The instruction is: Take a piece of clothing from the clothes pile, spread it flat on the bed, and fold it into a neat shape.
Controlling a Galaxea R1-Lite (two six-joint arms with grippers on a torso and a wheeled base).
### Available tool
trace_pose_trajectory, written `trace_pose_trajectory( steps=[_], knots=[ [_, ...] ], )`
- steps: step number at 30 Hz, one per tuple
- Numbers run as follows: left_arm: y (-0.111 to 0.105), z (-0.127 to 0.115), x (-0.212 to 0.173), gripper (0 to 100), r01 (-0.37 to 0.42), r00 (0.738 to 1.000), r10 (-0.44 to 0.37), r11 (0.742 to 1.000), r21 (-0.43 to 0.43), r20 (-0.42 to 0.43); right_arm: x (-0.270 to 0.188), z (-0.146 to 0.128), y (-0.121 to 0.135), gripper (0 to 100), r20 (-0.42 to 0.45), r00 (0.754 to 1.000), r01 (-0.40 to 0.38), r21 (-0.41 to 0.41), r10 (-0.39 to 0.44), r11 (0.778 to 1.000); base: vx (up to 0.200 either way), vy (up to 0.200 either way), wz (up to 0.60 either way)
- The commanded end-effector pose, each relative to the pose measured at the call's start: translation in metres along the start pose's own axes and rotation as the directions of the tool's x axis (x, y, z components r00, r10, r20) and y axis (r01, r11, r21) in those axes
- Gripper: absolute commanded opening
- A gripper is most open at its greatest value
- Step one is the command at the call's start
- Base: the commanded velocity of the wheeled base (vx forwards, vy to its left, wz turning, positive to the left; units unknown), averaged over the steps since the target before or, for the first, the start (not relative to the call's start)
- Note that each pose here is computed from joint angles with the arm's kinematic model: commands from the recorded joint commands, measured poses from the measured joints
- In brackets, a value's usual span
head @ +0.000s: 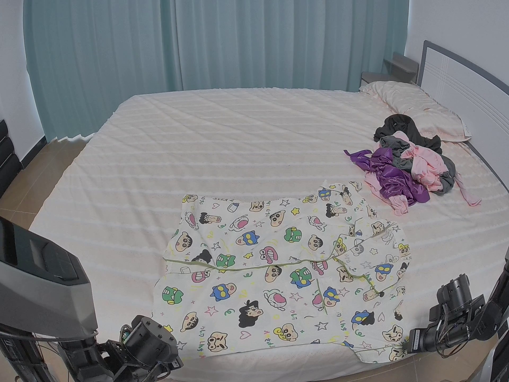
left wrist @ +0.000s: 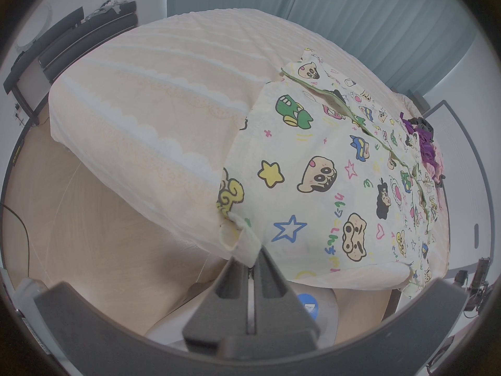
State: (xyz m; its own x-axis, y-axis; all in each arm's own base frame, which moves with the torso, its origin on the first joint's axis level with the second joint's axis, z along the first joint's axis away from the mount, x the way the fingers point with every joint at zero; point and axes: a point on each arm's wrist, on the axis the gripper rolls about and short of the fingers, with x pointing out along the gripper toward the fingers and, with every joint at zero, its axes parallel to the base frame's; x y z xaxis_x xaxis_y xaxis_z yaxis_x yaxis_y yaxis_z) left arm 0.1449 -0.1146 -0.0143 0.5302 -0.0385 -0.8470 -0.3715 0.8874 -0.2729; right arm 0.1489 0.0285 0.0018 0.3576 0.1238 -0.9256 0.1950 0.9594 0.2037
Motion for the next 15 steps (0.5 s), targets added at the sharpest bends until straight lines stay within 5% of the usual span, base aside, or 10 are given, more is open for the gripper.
trace_pose_trajectory(
  steps=[1,4,5,11,15],
  knots=[
    [0.001,-0.003,0.004,0,-0.021,1.000,0.021,1.000,0.012,-0.010,-0.002,-0.004,-0.001,0,-0.008,1.000,0.002,-0.002,-0.002,1.000,0.000,0.000,0.00],
    [0.002,-0.003,0.004,0,-0.033,0.999,0.033,0.999,0.014,0.012,-0.002,-0.004,-0.001,0,-0.010,1.000,0.001,-0.005,-0.001,1.000,0.000,0.000,0.00],
    [0.002,-0.003,0.004,100,-0.033,0.999,0.033,0.999,0.014,0.012,-0.002,-0.004,-0.001,100,-0.010,1.000,0.001,-0.005,-0.001,1.000,0.000,0.000,0.00],
    [0.002,-0.003,0.001,100,-0.033,0.999,0.032,0.999,0.015,0.024,-0.004,-0.003,-0.002,100,0.005,1.000,-0.002,-0.001,0.003,1.000,0.000,0.000,0.00],
    [0.003,0.019,-0.012,100,-0.003,0.982,0.012,0.999,-0.048,0.188,-0.019,0.002,0.000,100,0.108,0.993,-0.046,-0.005,0.047,0.999,0.000,0.000,0.00]
  ],
)
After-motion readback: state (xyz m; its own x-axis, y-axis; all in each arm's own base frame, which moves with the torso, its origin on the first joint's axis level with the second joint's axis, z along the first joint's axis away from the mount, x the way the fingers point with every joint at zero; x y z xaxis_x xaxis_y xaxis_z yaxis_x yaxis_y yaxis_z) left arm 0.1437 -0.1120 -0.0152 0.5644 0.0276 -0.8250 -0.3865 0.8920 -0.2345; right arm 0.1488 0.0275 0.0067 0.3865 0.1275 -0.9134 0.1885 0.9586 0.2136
